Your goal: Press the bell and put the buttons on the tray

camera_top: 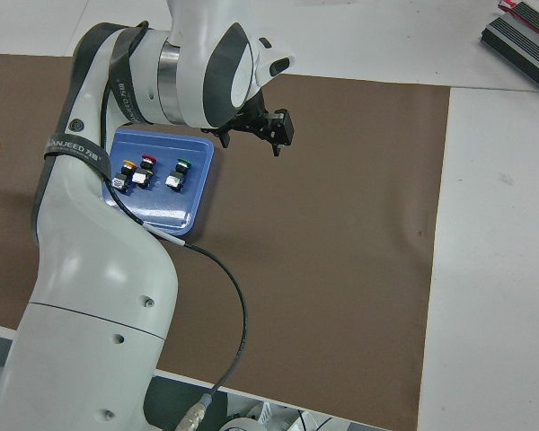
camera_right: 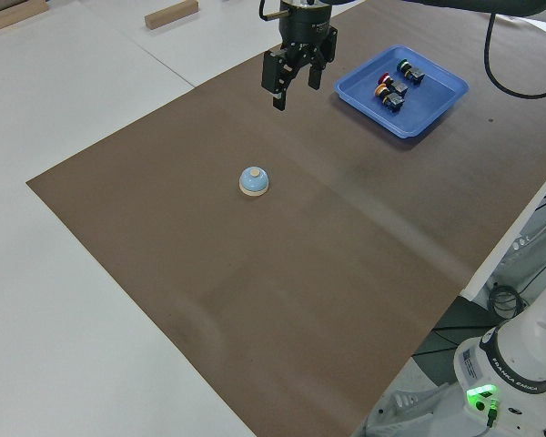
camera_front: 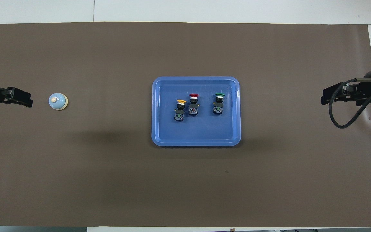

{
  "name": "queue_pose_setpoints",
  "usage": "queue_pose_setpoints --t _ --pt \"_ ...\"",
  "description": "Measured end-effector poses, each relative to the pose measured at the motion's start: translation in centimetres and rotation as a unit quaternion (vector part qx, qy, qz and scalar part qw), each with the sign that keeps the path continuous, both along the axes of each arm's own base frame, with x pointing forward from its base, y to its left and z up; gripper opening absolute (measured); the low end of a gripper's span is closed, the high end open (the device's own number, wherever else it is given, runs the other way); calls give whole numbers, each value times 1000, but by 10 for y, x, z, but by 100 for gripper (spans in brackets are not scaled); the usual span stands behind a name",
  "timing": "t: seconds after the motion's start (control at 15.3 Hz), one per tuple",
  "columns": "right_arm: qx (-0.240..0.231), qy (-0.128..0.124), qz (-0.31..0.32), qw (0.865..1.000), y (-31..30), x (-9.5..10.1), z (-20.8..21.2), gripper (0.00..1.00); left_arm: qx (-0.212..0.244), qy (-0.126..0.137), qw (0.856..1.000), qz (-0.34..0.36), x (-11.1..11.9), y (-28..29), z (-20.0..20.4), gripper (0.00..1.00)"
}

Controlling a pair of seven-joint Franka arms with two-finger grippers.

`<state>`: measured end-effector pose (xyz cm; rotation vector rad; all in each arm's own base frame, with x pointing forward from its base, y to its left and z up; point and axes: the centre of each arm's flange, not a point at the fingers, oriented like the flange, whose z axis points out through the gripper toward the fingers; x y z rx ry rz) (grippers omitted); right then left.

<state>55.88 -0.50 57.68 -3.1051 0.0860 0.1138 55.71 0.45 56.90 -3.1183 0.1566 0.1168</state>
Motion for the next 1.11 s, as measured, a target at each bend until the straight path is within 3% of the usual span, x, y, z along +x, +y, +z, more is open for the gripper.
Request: queue_pose_setpoints --t 0.52,1.11 --pt "0 0 0 1000 0 0 0 100 4 -7 1000 14 -20 -22 43 100" --pt "0 0 0 1000 0 0 0 100 -12 -14 1000 15 -21 -31 50 100"
